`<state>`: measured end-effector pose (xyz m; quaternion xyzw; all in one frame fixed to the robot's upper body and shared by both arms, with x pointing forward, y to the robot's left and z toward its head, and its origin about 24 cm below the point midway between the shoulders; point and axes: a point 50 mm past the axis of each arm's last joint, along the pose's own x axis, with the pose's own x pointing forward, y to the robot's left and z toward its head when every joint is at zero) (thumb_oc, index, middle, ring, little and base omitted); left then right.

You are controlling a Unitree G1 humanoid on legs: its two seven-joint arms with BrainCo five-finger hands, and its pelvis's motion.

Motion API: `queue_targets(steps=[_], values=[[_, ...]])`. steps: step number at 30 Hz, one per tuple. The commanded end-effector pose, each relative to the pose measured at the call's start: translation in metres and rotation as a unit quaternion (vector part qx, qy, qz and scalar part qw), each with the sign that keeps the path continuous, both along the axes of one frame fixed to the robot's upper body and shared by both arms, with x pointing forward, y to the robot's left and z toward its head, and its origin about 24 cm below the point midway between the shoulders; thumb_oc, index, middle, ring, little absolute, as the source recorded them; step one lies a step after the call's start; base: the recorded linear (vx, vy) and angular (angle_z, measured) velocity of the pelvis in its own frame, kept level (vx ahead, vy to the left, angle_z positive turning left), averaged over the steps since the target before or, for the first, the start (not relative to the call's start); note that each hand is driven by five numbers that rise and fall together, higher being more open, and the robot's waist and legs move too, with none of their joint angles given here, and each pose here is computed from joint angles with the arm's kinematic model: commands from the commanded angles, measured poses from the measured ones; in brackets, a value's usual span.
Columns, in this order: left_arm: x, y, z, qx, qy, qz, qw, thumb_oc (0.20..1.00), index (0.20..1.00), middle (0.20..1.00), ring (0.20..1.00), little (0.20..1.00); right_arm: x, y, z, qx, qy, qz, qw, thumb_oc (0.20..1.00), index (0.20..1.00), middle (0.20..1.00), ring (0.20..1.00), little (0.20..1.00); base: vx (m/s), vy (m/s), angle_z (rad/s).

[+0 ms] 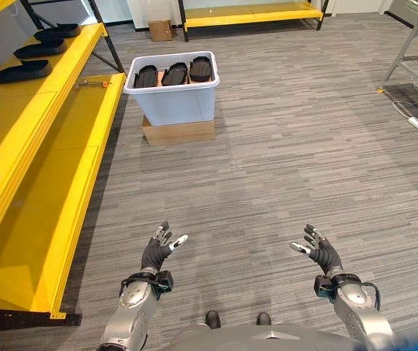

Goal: Move parts from the plastic box to the shelf.

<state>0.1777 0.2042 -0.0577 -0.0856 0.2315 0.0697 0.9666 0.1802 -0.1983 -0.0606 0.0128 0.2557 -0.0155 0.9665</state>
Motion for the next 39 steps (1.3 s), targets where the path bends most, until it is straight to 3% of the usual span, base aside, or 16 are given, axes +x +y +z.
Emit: queue_targets(steps=[1, 14, 16, 39], values=[[0.017, 0.015, 0.017, 0.017, -0.048, 0.026, 0.998, 1.000, 1.000, 1.000, 1.000, 1.000, 0.016, -0.002, 0.011, 0.005, -0.035, 0.007, 0.999, 1.000, 1.000, 1.000, 1.000, 1.000, 0.02, 0.150, -0.04], [0.039, 0.012, 0.035, 0.024, -0.091, 0.007, 0.996, 1.000, 1.000, 1.000, 1.000, 1.000, 0.025, 0.002, 0.015, -0.005, -0.046, 0.027, 0.999, 1.000, 1.000, 1.000, 1.000, 1.000, 0.03, 0.200, 0.10], [0.039, 0.012, 0.035, 0.024, -0.090, 0.011, 0.996, 1.000, 1.000, 1.000, 1.000, 1.000, 0.026, 0.003, 0.017, 0.028, -0.053, 0.008, 0.998, 1.000, 1.000, 1.000, 1.000, 1.000, 0.24, 0.109, -0.03], [0.032, -0.006, 0.022, -0.024, -0.070, -0.007, 0.997, 1.000, 1.000, 1.000, 1.000, 1.000, -0.004, -0.038, 0.007, 0.001, -0.012, -0.043, 0.999, 1.000, 1.000, 1.000, 1.000, 1.000, 0.35, -0.130, 0.28]])
